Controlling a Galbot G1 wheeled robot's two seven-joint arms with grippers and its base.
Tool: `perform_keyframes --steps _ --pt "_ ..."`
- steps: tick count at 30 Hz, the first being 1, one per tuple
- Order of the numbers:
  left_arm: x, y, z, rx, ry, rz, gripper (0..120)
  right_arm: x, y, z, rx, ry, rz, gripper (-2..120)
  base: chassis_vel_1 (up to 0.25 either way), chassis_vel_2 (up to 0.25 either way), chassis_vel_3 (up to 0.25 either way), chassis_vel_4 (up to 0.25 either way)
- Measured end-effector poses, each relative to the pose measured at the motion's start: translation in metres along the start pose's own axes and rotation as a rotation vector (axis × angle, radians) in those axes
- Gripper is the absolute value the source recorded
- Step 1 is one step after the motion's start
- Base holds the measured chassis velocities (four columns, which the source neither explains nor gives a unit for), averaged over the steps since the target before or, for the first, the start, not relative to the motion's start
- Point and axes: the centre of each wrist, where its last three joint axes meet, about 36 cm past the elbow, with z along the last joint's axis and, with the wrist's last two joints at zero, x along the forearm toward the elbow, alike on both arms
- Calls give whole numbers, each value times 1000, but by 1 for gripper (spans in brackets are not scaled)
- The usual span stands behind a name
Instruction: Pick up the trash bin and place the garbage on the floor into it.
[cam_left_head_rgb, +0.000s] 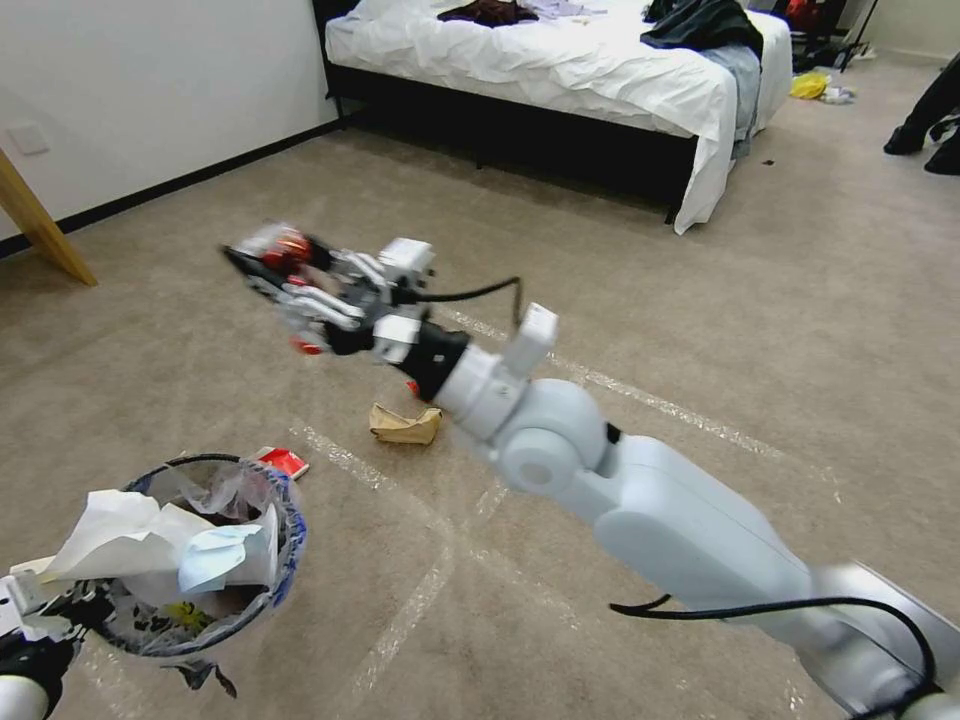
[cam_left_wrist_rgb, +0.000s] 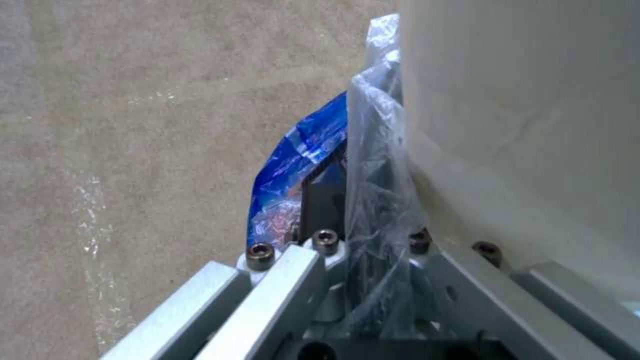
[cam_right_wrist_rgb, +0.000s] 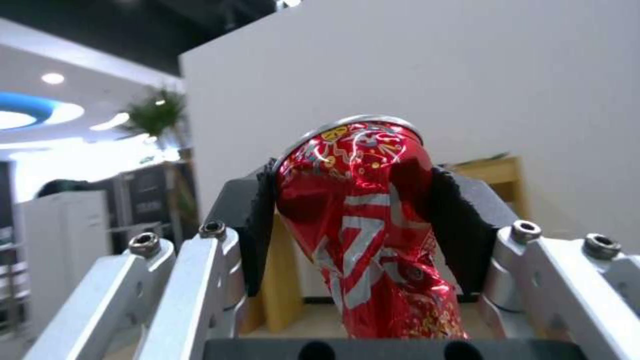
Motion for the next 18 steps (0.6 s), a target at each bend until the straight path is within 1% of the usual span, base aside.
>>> perform_keyframes --steps 4,6,7,9,16,18 --pt "-1 -1 -1 2 0 3 1 -9 3 13 -10 17 -27 49 0 0 0 0" --pt "-2 -1 -2 0 -1 8 1 -17 4 30 -14 48 -51 49 0 0 0 0" --pt "-2 -1 -2 0 -1 8 1 -17 4 30 -14 48 -51 49 0 0 0 0" --pt "-5 0 -3 -1 0 9 1 -22 4 45 -10 79 -67 49 0 0 0 0" --pt "-8 2 -5 2 3 11 1 -24 8 70 -13 142 -92 49 0 0 0 0" --pt "-10 1 -9 20 6 22 1 -20 12 80 -16 166 -100 49 0 0 0 0"
